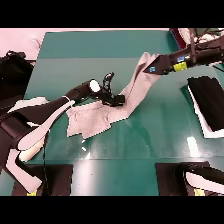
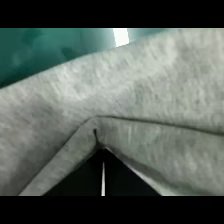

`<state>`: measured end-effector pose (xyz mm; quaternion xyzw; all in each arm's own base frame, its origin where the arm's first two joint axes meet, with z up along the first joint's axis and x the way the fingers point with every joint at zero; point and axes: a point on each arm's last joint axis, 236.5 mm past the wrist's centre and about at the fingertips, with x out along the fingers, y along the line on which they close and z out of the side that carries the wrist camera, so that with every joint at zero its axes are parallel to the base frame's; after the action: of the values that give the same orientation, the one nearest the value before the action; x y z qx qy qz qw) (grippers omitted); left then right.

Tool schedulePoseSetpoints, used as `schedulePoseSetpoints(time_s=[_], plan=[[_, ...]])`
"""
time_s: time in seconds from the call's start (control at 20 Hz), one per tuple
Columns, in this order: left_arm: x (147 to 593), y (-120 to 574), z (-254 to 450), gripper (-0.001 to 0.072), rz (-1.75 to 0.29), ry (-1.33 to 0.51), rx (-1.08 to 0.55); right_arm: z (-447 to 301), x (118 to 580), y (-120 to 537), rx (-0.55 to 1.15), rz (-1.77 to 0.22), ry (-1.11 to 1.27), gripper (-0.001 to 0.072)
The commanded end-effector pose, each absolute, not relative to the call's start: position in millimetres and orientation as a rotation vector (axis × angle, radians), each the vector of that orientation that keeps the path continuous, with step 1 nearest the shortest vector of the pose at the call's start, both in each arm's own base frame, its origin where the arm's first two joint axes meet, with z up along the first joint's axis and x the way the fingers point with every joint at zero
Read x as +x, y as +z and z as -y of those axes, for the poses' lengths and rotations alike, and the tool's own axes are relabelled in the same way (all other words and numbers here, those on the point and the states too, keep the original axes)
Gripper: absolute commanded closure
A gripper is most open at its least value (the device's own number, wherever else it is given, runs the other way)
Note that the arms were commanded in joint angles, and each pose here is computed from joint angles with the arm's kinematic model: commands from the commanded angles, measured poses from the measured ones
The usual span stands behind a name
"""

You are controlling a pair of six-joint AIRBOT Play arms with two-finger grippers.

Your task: Fold the shirts.

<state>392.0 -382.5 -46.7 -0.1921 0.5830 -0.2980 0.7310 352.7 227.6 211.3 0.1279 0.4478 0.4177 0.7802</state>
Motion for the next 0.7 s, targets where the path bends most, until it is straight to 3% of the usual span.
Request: schedulePoseSetpoints(time_s=[0.0,0.2,0.35,0.4,0.45,0.5,0.65], plan=[[409.8,-12.0,343.1,0.0683,-1.252,-0.635,-0.422,-266.4,341.7,222.9,0.258,-0.920,0.967,0.0694],[452.6,88.1,229.9,0.0683,-1.014,-0.502,-0.379,-332.5,325.5,225.7,0.242,-0.861,1.065,0.0694],[459.8,167.9,152.8,0.0682,-0.807,-0.388,-0.374,-419.7,301.4,200.3,0.254,-0.856,1.164,0.0691],[456.8,189.1,133.6,0.0683,-0.754,-0.358,-0.371,-449.7,292.9,191.1,0.284,-0.851,1.196,0.0644],[453.5,204.1,119.8,0.0682,-0.715,-0.336,-0.368,-478.6,284.1,181.5,0.309,-0.845,1.230,0.0471],[449.9,215.8,108.9,0.0683,-0.687,-0.318,-0.365,-499.0,275.3,169.2,0.300,-0.865,1.256,0.0362],[439.9,226.2,99.6,0.0683,-0.675,-0.305,-0.348,-505.5,271.9,147.2,0.188,-0.908,1.283,0.0361]])
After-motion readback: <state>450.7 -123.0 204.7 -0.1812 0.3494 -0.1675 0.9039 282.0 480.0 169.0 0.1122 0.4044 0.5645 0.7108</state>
